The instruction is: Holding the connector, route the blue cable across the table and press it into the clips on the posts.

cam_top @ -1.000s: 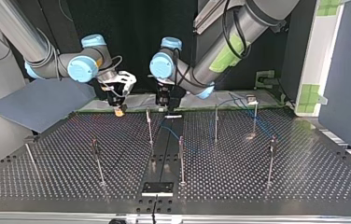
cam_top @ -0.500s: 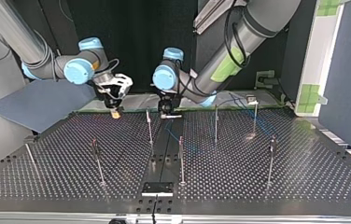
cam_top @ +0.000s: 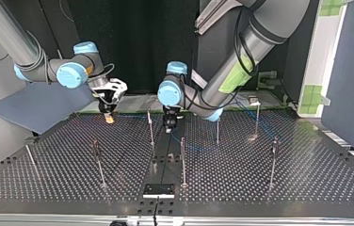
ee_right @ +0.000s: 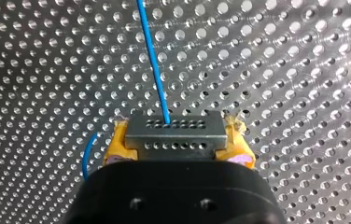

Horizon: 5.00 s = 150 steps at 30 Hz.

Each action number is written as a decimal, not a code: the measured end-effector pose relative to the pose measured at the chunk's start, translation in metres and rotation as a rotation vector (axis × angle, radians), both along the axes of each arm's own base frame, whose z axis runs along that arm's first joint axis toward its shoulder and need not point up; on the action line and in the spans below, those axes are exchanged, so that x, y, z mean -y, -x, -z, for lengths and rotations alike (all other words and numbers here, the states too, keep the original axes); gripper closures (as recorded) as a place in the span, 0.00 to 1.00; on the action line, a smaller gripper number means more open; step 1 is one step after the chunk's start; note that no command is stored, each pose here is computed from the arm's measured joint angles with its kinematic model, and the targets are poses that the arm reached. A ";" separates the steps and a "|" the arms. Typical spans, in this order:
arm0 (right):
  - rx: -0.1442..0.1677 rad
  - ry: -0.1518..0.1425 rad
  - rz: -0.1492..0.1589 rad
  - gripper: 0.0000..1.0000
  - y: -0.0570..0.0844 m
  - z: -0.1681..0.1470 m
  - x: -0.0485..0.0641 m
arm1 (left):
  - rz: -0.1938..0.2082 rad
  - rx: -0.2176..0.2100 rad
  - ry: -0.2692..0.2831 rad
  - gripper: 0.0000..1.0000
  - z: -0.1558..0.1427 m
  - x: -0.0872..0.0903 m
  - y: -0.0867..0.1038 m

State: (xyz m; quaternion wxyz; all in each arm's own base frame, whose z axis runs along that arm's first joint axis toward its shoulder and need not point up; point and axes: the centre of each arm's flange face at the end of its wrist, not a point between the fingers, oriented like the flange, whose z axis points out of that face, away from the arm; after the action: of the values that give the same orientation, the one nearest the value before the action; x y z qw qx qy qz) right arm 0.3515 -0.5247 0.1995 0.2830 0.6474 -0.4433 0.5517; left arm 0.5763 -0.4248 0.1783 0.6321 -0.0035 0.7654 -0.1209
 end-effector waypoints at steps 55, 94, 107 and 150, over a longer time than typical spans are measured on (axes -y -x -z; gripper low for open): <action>0.008 -0.007 0.046 1.00 0.027 -0.003 0.017 | 0.122 -0.071 -0.061 0.00 -0.015 0.115 0.143; 0.031 0.002 0.007 1.00 0.028 -0.012 0.018 | 0.057 -0.027 0.059 0.00 -0.016 0.149 0.059; 0.031 0.003 0.007 1.00 0.028 -0.012 0.018 | 0.065 -0.071 0.040 0.00 0.017 0.162 0.054; 0.068 0.117 0.004 1.00 0.035 -0.130 0.012 | -0.034 0.020 0.069 1.00 -0.097 0.156 0.073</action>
State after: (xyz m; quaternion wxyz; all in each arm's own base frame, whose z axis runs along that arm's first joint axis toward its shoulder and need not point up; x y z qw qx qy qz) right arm 0.3162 -0.5362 0.3298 0.3062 0.6097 -0.4210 0.5978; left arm 0.5033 -0.5810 0.2757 0.6411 -0.0371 0.7543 -0.1368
